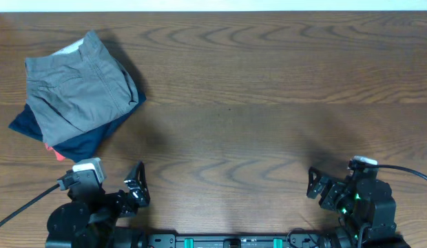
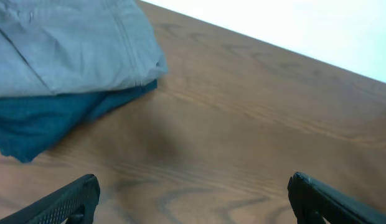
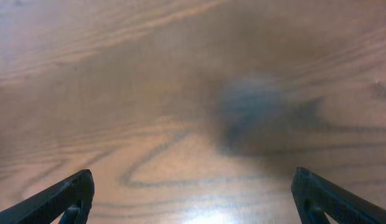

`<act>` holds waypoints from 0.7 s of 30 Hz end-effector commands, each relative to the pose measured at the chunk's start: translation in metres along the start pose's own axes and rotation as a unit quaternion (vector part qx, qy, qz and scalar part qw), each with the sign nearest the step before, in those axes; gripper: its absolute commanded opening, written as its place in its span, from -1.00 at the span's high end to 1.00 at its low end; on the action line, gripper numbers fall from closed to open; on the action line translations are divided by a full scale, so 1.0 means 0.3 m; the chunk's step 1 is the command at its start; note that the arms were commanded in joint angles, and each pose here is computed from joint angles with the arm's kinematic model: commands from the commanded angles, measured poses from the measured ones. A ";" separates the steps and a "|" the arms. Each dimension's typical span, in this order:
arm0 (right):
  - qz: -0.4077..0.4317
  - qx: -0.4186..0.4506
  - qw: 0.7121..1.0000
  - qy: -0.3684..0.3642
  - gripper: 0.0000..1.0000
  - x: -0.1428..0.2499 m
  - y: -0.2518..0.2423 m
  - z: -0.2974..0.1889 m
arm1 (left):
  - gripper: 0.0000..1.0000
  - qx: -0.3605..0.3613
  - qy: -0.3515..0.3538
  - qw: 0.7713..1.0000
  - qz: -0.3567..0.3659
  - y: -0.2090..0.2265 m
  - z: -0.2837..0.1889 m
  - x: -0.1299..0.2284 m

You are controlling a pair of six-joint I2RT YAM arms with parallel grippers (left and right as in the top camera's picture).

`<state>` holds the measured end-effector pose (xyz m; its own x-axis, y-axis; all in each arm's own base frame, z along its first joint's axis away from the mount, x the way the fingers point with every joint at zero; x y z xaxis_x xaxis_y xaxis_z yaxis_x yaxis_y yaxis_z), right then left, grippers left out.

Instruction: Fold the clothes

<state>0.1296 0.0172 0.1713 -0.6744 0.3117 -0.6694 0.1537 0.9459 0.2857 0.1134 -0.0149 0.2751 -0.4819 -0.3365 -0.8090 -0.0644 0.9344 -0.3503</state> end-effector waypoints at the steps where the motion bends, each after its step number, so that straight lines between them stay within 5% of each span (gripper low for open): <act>1: 0.002 0.007 1.000 0.010 -0.98 0.016 -0.008 0.001 | -0.96 -0.010 0.008 1.000 0.000 0.012 0.006 0.016; 8: 0.002 0.055 0.998 -0.018 -0.99 0.017 -0.061 -0.003 | -0.96 -0.012 0.013 1.000 0.000 0.015 0.006 0.022; 16: -0.157 -0.041 0.961 -0.224 -0.99 -0.112 0.028 0.037 | -0.96 -0.012 0.013 1.000 0.000 0.015 0.006 0.022; 21: -0.176 -0.042 0.929 -0.324 -0.98 -0.173 0.032 0.087 | -0.96 -0.012 0.013 1.000 0.000 0.015 0.006 0.022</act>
<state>0.1789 0.0132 0.2017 -0.1211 0.0952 -0.9881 -0.0548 0.9932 0.1024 0.1113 -0.0147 0.2707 -0.5014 -0.3350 -0.7977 -0.0731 0.9351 -0.3468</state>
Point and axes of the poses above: each gripper's point midway between its finger pads, its own z axis out along the fingers, its own y axis along the line the jaws close on, x = y × z, the point moved 5 cm from there along -z, back along the fingers, and after that the axes turned 2 degrees about -z, right-handed, at the moved point
